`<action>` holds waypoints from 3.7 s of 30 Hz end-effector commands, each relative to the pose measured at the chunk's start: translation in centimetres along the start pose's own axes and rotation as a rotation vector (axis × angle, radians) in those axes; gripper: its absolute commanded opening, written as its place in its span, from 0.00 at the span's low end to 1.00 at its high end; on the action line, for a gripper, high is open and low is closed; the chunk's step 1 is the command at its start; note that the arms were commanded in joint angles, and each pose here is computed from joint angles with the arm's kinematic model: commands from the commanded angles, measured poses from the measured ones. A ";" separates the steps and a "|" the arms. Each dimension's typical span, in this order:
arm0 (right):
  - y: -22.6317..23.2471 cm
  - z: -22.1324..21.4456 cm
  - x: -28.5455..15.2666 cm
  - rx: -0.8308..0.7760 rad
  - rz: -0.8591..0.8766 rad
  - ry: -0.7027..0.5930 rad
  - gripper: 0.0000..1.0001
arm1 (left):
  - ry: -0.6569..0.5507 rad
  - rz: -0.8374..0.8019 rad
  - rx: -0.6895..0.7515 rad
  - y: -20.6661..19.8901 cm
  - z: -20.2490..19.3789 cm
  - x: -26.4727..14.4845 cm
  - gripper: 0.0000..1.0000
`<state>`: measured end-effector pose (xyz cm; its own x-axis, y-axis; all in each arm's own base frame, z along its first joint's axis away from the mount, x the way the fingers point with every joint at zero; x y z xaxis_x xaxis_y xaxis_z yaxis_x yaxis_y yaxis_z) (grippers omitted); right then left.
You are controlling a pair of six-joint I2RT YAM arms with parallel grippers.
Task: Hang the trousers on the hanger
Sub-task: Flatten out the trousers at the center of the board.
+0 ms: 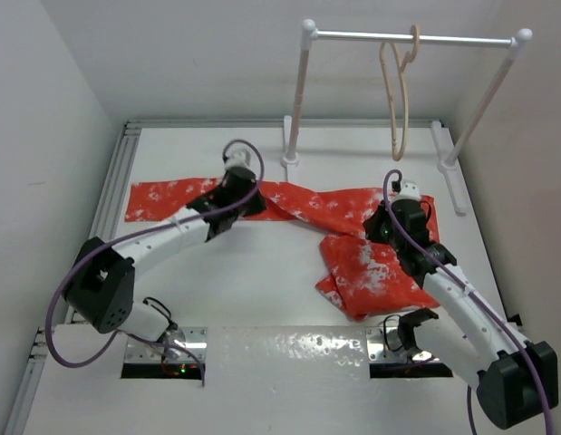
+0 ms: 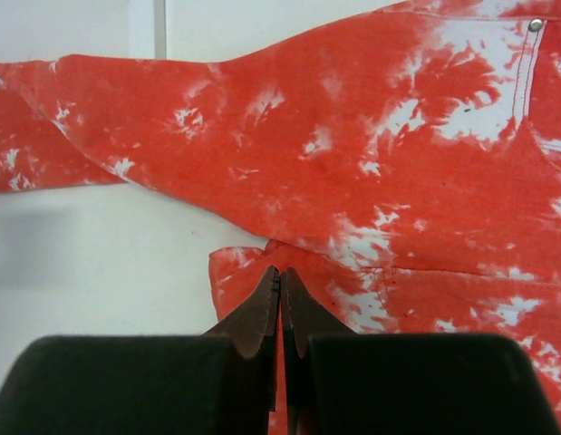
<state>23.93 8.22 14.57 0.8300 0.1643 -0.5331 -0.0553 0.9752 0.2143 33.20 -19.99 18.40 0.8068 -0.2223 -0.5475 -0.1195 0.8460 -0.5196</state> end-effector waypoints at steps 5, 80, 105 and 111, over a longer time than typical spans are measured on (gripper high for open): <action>1.0 0.4 -0.6 -0.010 0.065 -0.001 0.00 | -0.024 0.117 0.064 1.9 -5.6 -1.7 0.00; 3.1 -1.5 0.1 -0.040 0.220 0.070 0.00 | -0.081 1.109 -0.300 34.9 15.5 10.4 0.00; 3.1 -1.4 0.0 -0.035 0.220 0.060 0.00 | -0.545 0.337 -0.526 22.2 25.4 -1.3 0.00; 3.1 -1.3 -0.2 -0.035 0.228 0.053 0.00 | -0.332 0.440 -0.697 32.0 16.4 2.5 0.00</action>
<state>22.61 11.05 13.73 0.7478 0.3703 -0.5511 -0.2367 0.9242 0.2998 41.71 14.62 15.38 0.7331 0.3890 -0.5578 -0.6787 0.3656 -0.6370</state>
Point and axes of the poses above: each gripper's point midway between its finger pads, its own x axis out along the fingers, its own y axis along the line the jaws close on, z = x × y, the point moved 5 cm from there along -x, back along the fingers, and after that the axes turned 8 degrees about -x, right-handed, at the moved point
